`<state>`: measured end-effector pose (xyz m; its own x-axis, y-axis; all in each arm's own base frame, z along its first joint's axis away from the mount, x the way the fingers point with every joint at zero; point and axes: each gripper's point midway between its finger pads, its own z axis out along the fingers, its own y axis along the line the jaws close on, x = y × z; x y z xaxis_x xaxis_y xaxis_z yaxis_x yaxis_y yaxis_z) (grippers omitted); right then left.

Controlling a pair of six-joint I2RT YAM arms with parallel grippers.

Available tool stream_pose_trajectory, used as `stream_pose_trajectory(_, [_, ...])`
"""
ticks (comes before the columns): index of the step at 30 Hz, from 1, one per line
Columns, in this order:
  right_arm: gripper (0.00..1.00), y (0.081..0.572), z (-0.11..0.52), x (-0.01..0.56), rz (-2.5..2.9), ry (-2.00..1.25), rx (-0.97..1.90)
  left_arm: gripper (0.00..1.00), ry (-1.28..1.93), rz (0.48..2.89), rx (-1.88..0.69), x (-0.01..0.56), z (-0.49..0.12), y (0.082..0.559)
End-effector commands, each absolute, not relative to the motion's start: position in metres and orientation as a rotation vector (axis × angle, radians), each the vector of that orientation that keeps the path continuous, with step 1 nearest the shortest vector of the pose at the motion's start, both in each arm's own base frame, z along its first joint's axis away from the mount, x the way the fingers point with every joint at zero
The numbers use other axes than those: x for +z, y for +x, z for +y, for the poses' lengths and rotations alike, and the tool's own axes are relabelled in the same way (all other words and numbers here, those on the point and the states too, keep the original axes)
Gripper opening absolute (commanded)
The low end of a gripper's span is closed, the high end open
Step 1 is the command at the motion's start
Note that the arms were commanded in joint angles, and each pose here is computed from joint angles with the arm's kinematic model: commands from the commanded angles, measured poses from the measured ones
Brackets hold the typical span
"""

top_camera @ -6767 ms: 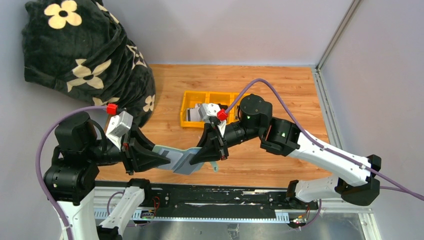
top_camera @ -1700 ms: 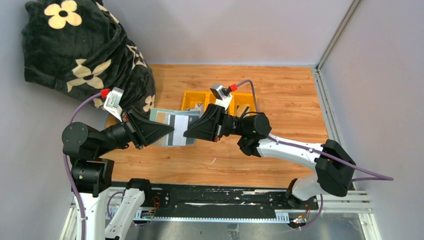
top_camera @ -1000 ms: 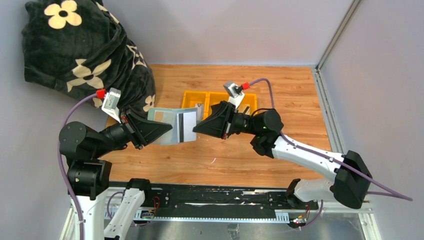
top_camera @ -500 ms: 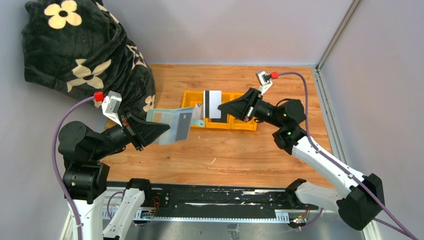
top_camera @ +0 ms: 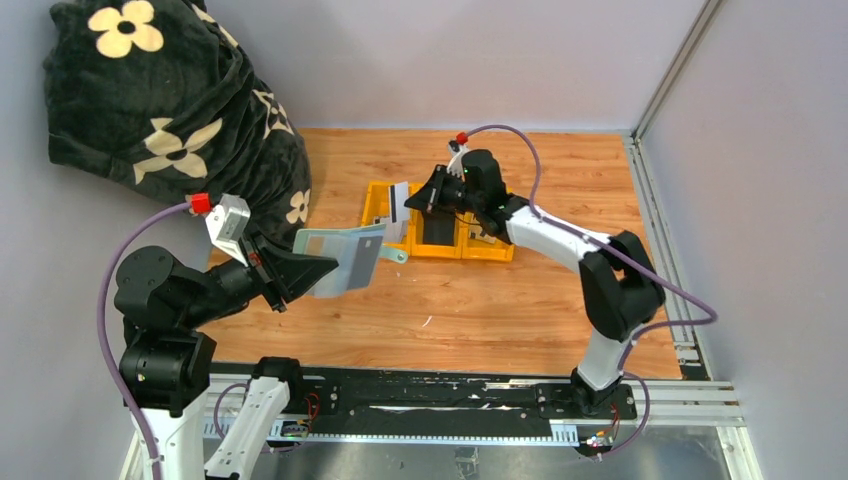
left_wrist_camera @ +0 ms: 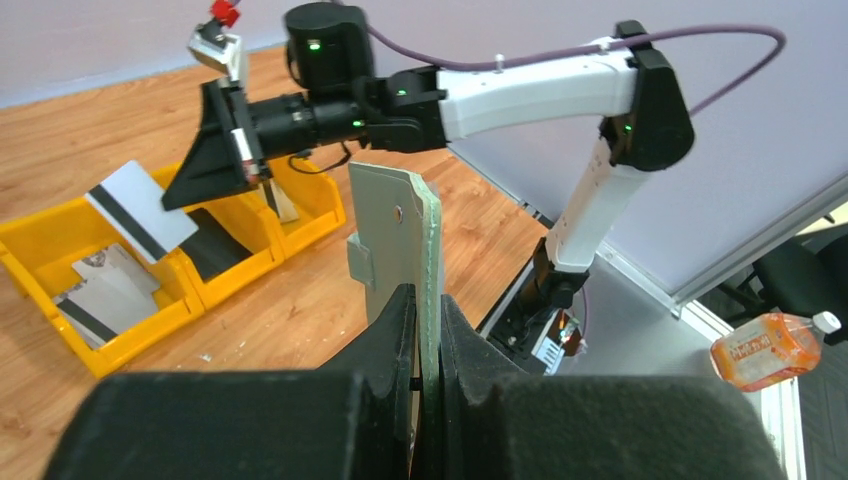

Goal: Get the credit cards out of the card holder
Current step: Place the credit card in the storage box.

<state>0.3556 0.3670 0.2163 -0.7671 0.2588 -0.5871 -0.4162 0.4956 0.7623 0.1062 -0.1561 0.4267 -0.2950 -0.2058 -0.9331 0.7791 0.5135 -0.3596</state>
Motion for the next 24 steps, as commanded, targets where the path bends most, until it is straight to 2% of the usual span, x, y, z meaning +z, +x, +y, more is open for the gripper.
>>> stream_pose_trajectory(1, [0.0, 0.385, 0.382, 0.191, 2.127, -0.125, 1.173, 0.0, 0.572, 1.542, -1.028, 0.433, -0.157, 0.095])
stream_pose_trajectory(11, [0.0, 0.404, 0.421, 0.133, 2.275, -0.079, 1.03, 0.0, 0.61, 1.507, -1.038, 0.44, -0.159, 0.082])
stream_pose_trajectory(21, [0.01, 0.388, 0.445, 0.104, 2.339, -0.117, 1.015, 0.0, 0.612, 1.494, -1.054, 0.443, -0.16, 0.076])
stream_pose_trajectory(22, [0.05, 0.387, 0.444, 0.104, 2.342, -0.113, 1.009, 0.0, 0.614, 1.49, -1.054, 0.444, -0.16, 0.075])
stream_pose_trajectory(24, [0.23, 0.388, 0.439, 0.107, 2.341, -0.113, 0.982, 0.0, 0.621, 1.484, -1.065, 0.446, -0.161, 0.072])
